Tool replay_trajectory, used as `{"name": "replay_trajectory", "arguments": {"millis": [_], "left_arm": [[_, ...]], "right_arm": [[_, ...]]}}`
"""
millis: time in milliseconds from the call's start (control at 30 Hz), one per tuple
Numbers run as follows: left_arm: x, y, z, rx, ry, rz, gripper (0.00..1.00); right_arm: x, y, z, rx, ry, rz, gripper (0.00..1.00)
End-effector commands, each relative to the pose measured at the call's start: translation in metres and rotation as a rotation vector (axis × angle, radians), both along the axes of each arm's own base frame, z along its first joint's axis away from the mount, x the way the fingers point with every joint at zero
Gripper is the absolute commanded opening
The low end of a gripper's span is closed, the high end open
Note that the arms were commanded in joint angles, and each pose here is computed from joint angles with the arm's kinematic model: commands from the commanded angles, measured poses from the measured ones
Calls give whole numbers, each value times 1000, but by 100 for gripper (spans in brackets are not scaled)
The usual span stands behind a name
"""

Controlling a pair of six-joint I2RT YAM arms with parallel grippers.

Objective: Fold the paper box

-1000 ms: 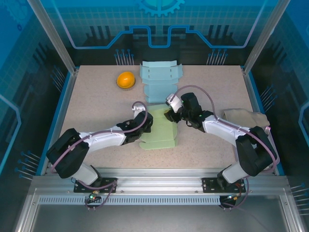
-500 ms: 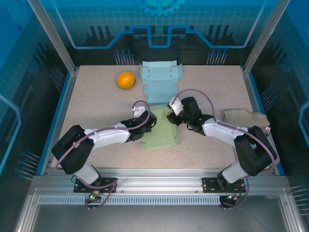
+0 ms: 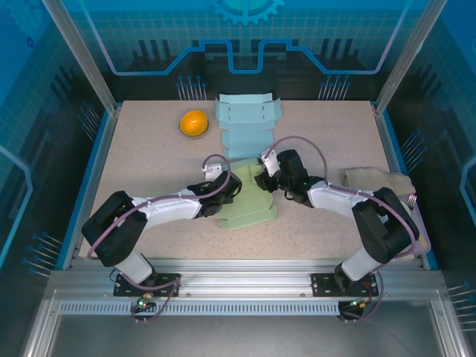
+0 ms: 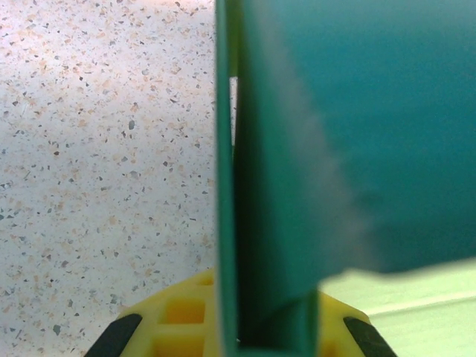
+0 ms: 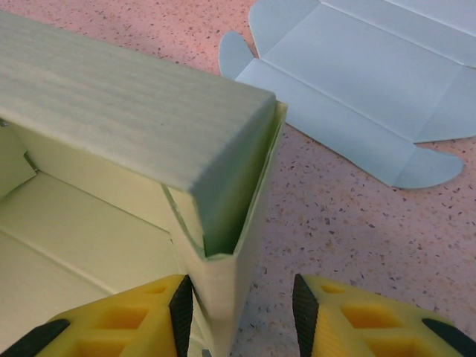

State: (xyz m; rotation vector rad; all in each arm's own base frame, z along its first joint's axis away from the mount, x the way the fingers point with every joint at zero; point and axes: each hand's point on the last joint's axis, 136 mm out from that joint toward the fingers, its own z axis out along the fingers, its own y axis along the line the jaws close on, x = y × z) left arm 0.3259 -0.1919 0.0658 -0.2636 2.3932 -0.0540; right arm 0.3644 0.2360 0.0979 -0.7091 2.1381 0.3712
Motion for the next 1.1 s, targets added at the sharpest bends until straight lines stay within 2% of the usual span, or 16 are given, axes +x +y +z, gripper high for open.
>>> {"name": "replay_trajectory", "arguments": {"millis": [0, 233, 333, 400, 567, 633, 800, 900, 1067], "left_arm": [[2, -6, 4, -19, 9, 3, 0], [3, -7, 3, -19, 19, 8, 0], [3, -5, 3, -15, 23, 23, 0], [1, -3, 3, -5, 29, 33, 0], [-3, 17, 4, 57, 42, 133, 0], [-4, 24, 4, 84, 47, 166, 0], [-6, 33, 7, 116, 43, 208, 0], [-7, 34, 8, 117, 39, 207, 0], [-7, 35, 8, 122, 44, 208, 0]], "right_arm": [[15, 8, 15, 65, -32, -29, 42], [22, 11, 12, 65, -27, -54, 40], [28, -1, 10, 32, -42, -124, 33], [34, -16, 8, -6, -49, -218, 30], [44, -76, -1, -184, -14, -573, 29], [41, -82, 0, -195, -17, -646, 29], [37, -92, -1, -270, -13, -749, 30], [37, -97, -6, -302, 4, -751, 31], [35, -111, -16, -256, 64, -758, 32]]}}
